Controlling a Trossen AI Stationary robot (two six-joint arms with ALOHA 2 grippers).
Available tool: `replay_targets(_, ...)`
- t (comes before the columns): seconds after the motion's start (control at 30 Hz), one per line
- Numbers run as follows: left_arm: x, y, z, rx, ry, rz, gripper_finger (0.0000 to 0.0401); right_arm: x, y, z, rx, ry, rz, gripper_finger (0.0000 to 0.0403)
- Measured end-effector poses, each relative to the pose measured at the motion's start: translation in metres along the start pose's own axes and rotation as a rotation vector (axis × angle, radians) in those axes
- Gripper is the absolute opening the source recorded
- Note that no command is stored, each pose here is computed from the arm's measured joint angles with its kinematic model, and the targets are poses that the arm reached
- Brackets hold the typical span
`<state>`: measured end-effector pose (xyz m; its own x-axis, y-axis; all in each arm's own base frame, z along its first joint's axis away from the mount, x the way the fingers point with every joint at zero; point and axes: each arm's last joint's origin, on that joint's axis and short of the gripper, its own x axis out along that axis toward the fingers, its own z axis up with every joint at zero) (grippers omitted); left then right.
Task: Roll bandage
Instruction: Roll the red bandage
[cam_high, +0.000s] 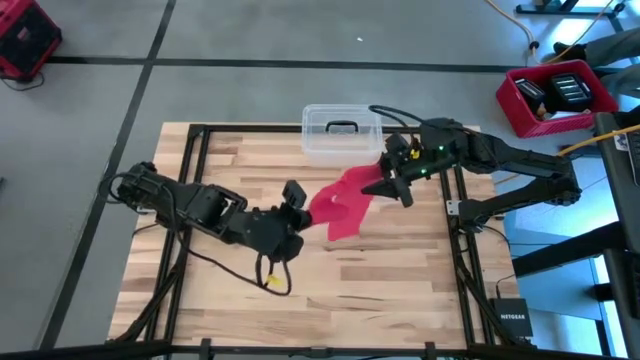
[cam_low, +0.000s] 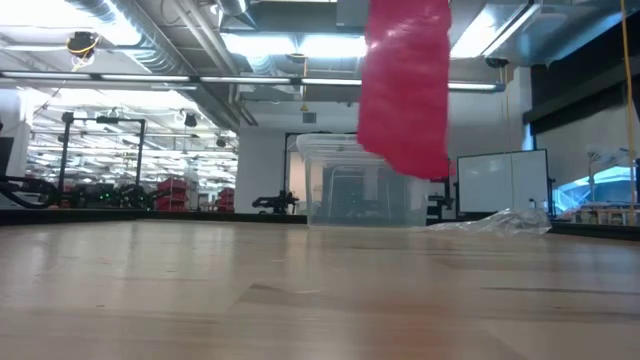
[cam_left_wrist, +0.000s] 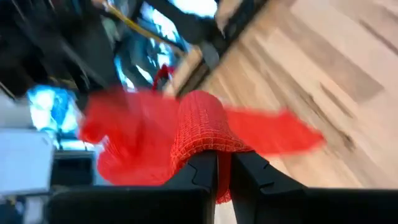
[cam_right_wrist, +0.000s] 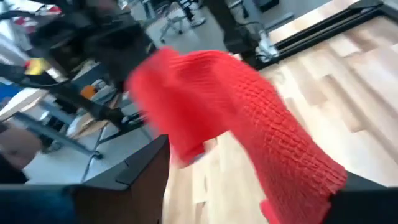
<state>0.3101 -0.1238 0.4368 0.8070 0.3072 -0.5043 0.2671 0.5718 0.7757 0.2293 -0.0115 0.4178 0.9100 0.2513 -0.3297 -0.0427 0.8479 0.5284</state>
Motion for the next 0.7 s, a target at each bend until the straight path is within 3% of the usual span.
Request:
replay_targets(0.23,0.0,-0.011,-0.027,-0.104,0.233,-0.112,0.0017,-0.004,0.003,-0.005,0.015,0.09,0.112,0.025)
replay_targets(0.4,-0.002,-0.014,-0.032,-0.131,0.277,-0.127,0.0017,-0.003,0.001,-0.005,0.022,0.073,0.052,0.025)
replay_targets(0.57,-0.001,-0.013,-0.033,-0.142,0.285,-0.129,0.0017,-0.002,0.001,-0.004,0.04,0.062,0.06,0.025)
replay_targets(0.7,-0.004,-0.018,-0.041,-0.148,0.347,-0.215,0.0017,-0.007,0.003,-0.006,0.099,0.104,0.111,0.025)
